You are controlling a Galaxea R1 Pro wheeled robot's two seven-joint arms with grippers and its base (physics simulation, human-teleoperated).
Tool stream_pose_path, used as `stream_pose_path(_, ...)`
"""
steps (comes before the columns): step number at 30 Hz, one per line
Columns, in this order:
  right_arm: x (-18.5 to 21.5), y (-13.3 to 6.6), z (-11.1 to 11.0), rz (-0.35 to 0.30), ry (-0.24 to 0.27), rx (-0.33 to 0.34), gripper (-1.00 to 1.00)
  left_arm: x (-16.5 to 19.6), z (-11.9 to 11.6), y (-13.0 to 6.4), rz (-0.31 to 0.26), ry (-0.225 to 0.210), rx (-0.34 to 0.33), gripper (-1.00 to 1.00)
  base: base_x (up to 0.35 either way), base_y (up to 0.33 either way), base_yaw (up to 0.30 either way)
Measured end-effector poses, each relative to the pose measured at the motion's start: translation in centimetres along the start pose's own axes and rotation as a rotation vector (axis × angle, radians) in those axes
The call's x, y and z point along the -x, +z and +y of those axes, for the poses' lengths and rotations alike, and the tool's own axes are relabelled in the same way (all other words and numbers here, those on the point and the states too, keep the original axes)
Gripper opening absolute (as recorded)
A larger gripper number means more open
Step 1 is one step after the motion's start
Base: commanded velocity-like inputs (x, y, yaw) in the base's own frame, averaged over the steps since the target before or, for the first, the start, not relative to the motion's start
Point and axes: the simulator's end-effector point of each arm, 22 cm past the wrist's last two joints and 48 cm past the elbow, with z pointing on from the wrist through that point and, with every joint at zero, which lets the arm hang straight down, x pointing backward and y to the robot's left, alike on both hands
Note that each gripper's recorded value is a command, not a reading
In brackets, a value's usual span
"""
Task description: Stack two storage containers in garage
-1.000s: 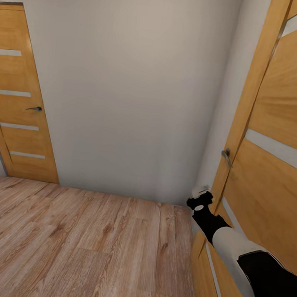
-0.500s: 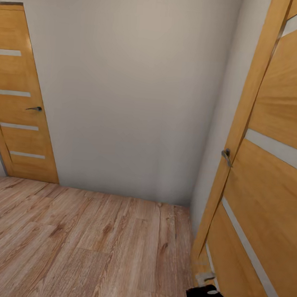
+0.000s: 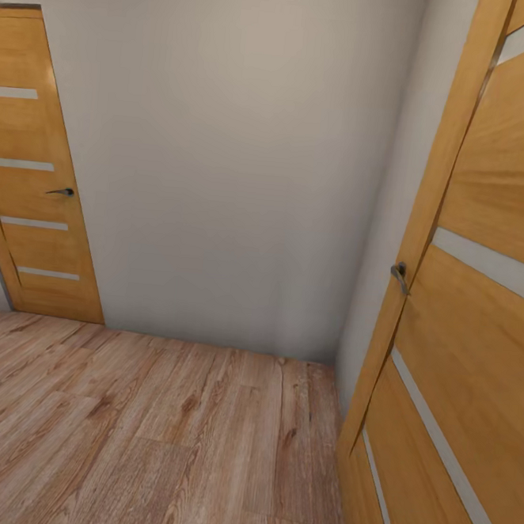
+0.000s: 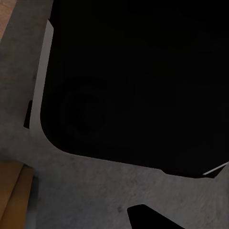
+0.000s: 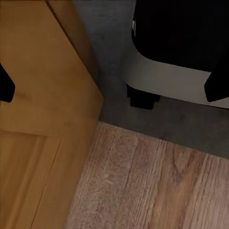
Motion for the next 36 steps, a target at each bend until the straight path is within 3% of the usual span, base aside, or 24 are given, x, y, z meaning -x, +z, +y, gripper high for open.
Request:
stream_pose_path(16, -0.32, -0.03, 0.21, 0.006, 0.002, 0.002, 1.00, -0.01, -0.01, 0.00, 0.000, 0.000, 0.000, 1.00, 0.015, 0.000, 0.000)
stream_pose_path(36, -0.39, -0.05, -0.01, 0.007, 0.002, -0.002, 1.00, -0.11, 0.03, -0.02, 0.002, -0.001, 0.000, 1.00, 0.297, 0.000, 0.000)
